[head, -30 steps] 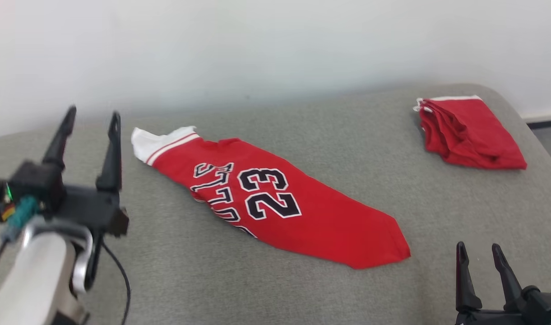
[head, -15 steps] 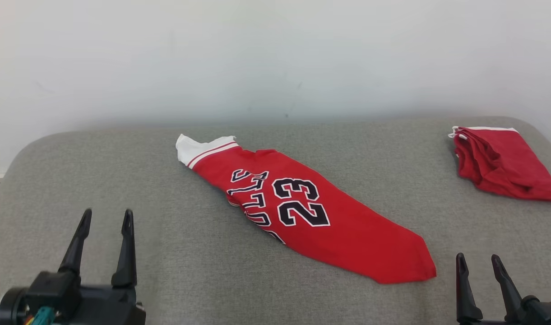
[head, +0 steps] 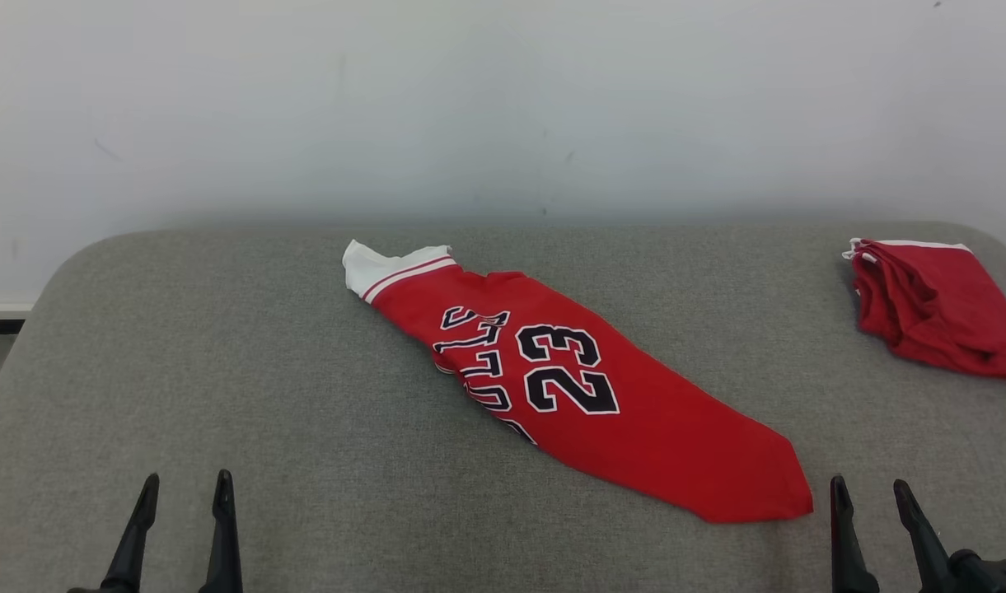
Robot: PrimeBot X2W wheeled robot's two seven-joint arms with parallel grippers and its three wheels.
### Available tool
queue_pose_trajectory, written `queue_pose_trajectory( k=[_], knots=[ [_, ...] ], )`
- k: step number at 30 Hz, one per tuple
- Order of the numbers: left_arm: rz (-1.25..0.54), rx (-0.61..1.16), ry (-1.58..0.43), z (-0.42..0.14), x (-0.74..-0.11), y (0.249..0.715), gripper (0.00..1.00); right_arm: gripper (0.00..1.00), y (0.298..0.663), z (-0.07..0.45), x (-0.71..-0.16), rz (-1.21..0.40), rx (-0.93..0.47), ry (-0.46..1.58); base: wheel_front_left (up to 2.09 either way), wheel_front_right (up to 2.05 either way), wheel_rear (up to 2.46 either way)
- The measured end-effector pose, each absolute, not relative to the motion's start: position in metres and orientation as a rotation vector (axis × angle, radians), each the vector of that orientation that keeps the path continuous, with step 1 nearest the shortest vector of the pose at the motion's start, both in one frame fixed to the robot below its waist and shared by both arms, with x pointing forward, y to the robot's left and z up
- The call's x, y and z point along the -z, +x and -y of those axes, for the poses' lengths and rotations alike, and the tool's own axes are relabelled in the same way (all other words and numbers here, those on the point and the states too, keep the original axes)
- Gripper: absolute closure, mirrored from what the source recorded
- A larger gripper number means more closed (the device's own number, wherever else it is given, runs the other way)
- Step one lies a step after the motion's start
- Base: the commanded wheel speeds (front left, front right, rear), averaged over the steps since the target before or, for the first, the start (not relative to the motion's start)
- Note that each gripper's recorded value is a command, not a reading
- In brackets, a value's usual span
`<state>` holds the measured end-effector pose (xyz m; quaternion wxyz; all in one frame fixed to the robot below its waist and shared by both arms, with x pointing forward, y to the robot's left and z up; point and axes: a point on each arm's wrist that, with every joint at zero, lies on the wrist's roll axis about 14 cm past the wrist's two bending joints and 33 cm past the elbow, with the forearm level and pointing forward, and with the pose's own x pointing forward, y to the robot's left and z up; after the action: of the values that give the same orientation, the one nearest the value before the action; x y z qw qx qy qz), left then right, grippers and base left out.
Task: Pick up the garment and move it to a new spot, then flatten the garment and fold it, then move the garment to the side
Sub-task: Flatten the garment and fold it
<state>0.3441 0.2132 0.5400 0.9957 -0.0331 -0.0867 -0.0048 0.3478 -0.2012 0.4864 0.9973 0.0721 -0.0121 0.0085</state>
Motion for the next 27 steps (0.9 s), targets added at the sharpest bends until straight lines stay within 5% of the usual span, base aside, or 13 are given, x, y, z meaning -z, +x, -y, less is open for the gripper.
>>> queue_pose_trajectory(
  k=[16,27],
  knots=[
    [0.173,-0.003,-0.075,-0.215,-0.536,0.343,0.0,0.0,0.367,0.205,-0.466,-0.056,-0.048,0.09,0.0,0.0,0.0],
    [0.146,-0.041,-0.077,-0.225,-0.526,0.339,0.0,0.0,0.384,0.205,-0.411,-0.254,-0.057,0.071,0.0,0.0,0.0]
  ],
)
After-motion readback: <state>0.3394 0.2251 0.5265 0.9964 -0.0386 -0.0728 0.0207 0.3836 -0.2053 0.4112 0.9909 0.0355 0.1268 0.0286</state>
